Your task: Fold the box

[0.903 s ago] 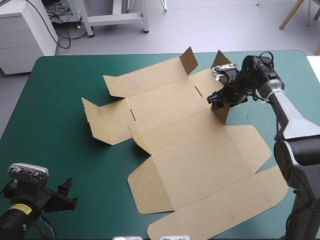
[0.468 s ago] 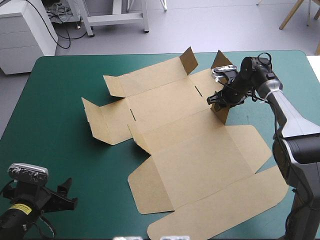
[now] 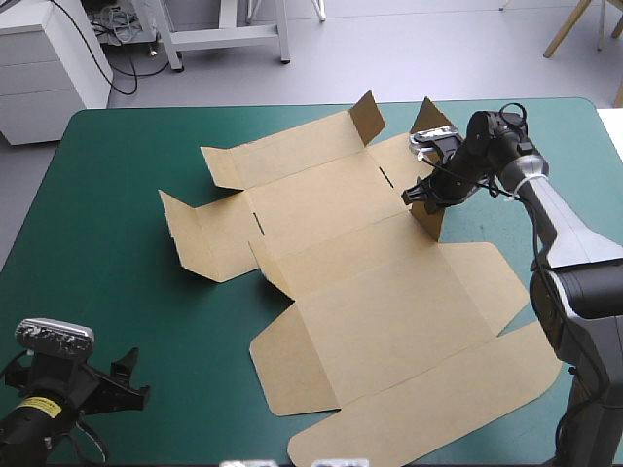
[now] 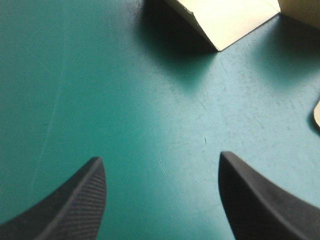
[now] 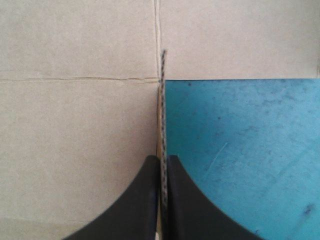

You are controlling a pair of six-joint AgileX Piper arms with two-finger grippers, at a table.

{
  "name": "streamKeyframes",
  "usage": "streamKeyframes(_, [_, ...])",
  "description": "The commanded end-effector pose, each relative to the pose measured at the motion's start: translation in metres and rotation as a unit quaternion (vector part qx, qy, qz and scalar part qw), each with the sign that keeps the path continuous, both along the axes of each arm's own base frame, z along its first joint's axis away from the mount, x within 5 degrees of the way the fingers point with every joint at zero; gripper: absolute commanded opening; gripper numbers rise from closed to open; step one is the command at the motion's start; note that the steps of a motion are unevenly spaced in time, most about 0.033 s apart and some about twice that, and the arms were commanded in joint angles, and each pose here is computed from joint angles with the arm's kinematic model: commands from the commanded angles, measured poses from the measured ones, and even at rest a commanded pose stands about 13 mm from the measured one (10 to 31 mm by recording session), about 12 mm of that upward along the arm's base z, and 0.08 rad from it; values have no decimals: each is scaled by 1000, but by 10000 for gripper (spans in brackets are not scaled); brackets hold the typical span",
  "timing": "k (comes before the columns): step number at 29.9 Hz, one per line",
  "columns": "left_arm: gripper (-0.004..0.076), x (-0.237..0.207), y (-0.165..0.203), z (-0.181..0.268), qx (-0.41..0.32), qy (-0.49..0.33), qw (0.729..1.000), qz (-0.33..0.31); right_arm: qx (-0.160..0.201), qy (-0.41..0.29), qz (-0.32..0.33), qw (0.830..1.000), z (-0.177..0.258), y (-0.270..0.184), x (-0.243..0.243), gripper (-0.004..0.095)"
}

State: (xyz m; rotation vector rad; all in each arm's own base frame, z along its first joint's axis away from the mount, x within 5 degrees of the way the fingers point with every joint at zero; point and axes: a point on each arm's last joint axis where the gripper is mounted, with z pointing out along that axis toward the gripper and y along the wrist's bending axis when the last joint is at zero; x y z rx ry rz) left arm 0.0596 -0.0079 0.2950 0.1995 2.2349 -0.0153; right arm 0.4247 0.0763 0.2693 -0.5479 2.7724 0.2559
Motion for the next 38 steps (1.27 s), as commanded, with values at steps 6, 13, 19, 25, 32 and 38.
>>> streamKeyframes(6, [457,3,-1,12,-8,-34,999,2,7,-82,86,993,30,39,-9,-6])
streamKeyframes(13, [457,3,-1,14,-8,-38,999,2,15,-136,158,978,54,80,-16,-12])
streamKeyframes(19, [457,0,-1,32,-7,-67,998,2,70,-181,225,955,81,113,-27,-19])
streamKeyframes(25, [457,-2,0,41,3,-82,997,4,55,-221,351,908,84,145,-43,-19])
streamKeyframes(32, [457,-3,2,39,13,-67,998,6,27,-289,450,845,88,170,-53,-19])
streamKeyframes(38, [457,-4,2,38,15,-62,998,6,-22,-340,545,766,87,177,-55,-19])
